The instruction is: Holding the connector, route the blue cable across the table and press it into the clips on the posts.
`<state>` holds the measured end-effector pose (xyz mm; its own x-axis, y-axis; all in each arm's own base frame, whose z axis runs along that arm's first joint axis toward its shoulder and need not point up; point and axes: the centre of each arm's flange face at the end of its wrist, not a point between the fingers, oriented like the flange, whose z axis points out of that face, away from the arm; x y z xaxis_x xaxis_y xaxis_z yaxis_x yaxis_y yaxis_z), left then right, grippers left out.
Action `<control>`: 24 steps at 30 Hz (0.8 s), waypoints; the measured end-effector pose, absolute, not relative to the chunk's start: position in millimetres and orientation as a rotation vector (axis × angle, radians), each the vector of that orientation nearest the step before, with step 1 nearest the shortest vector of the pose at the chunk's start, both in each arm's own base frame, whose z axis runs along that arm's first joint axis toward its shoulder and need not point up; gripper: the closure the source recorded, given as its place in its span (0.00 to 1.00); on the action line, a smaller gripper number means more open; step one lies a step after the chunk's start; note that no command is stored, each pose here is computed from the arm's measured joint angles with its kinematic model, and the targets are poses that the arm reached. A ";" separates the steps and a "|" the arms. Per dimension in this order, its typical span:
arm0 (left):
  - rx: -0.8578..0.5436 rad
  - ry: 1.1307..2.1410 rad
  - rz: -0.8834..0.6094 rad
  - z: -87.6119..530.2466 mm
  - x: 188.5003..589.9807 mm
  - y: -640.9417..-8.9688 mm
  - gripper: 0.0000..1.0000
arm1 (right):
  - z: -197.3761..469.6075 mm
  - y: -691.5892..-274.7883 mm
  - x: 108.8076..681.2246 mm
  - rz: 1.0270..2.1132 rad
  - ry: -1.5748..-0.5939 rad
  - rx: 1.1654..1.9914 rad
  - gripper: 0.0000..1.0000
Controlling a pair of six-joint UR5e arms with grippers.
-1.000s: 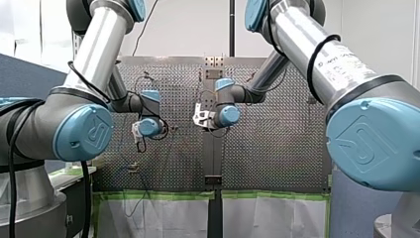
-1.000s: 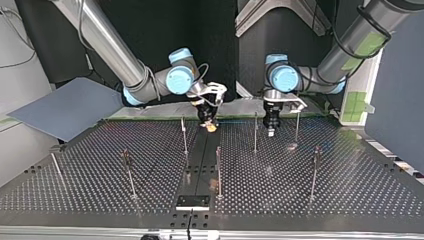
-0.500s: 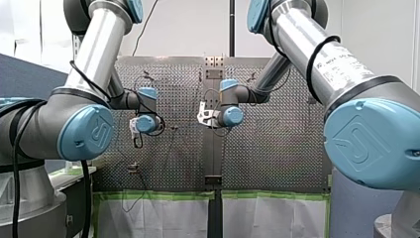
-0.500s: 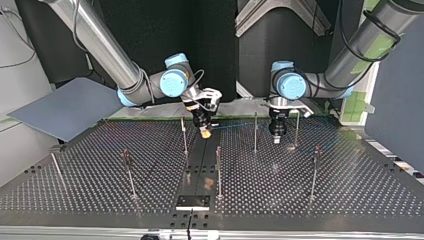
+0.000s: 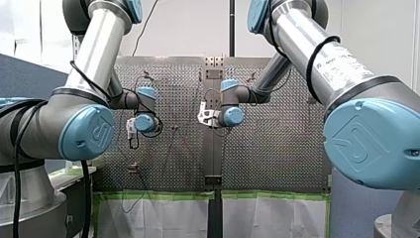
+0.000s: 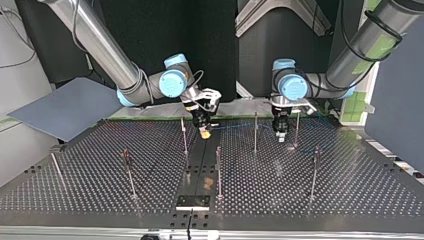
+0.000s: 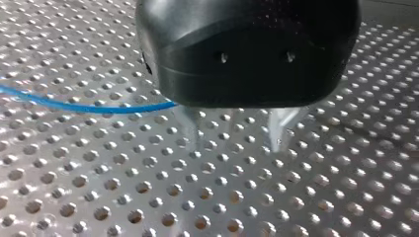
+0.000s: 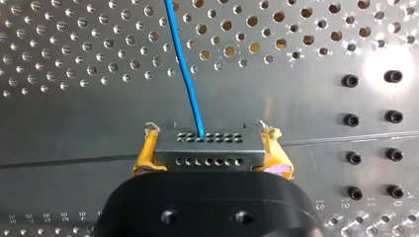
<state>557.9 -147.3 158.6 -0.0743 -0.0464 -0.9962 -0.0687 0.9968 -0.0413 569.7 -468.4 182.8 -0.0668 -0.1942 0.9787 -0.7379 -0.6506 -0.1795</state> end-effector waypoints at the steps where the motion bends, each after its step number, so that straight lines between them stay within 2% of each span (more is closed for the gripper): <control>1: -0.090 1.655 0.029 157.9 556.7 -147.0 0.00 | 182.7 -468.9 569.2 1.764 -0.998 1.800 1.00; 9: -0.116 1.713 0.079 160.3 538.6 -149.2 0.00 | 182.4 -473.9 564.4 1.754 -1.001 1.800 1.00; 24: -0.095 1.746 -0.013 178.6 476.9 -180.0 0.00 | 181.8 -481.3 557.5 1.742 -1.013 1.794 1.00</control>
